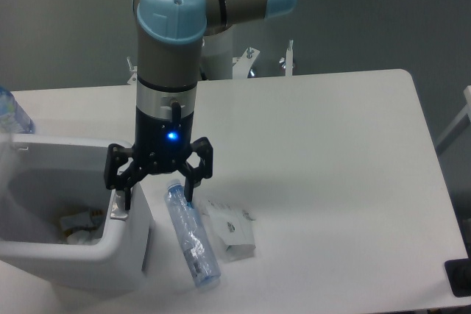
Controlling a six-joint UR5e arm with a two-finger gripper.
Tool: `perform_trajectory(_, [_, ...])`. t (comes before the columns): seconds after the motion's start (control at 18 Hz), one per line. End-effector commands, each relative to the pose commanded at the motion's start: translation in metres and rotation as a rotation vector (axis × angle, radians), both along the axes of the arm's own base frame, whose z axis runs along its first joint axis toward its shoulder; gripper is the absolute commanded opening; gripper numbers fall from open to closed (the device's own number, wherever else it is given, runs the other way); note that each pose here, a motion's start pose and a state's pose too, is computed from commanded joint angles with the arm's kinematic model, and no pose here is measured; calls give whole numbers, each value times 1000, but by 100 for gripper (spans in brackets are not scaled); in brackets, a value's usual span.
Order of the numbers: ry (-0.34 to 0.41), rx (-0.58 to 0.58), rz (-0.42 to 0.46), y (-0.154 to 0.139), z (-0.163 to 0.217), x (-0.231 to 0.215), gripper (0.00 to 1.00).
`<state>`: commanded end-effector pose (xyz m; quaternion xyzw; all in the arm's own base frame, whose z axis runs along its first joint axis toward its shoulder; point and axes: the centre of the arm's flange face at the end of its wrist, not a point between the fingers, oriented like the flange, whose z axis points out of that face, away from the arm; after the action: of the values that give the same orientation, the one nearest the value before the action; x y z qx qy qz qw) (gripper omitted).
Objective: Open the trash can
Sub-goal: 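Lift the gripper up and away from the opened trash can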
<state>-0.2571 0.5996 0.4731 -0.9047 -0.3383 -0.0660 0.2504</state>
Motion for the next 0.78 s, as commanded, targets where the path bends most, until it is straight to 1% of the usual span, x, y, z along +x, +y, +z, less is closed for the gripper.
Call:
perform_trajectory(0.11, [7,10,3,0,7,-1,100])
perform_trajectory(0.22, [35,39,10,-3,27,-11,100])
perform_trajectory(0.33, [73,64,33,-15,47,-37,100])
perform_trajectory(0.39, [102,69,31,-20,53,-50,100])
perform_trajectory(0.44, [131,65,-3,-22,54,-53,100])
perform_trajectory(0.5, [172,43,-31,-27,53,-60,100])
perform_trajectory(0.61, [240,-11,-2,-56,58,-94,100])
perform_trajectory(0.72, [274,-48,10,-71,55,-116,100])
perform_trajectory(0.78, [294,-74,16,-85,51,-132,100])
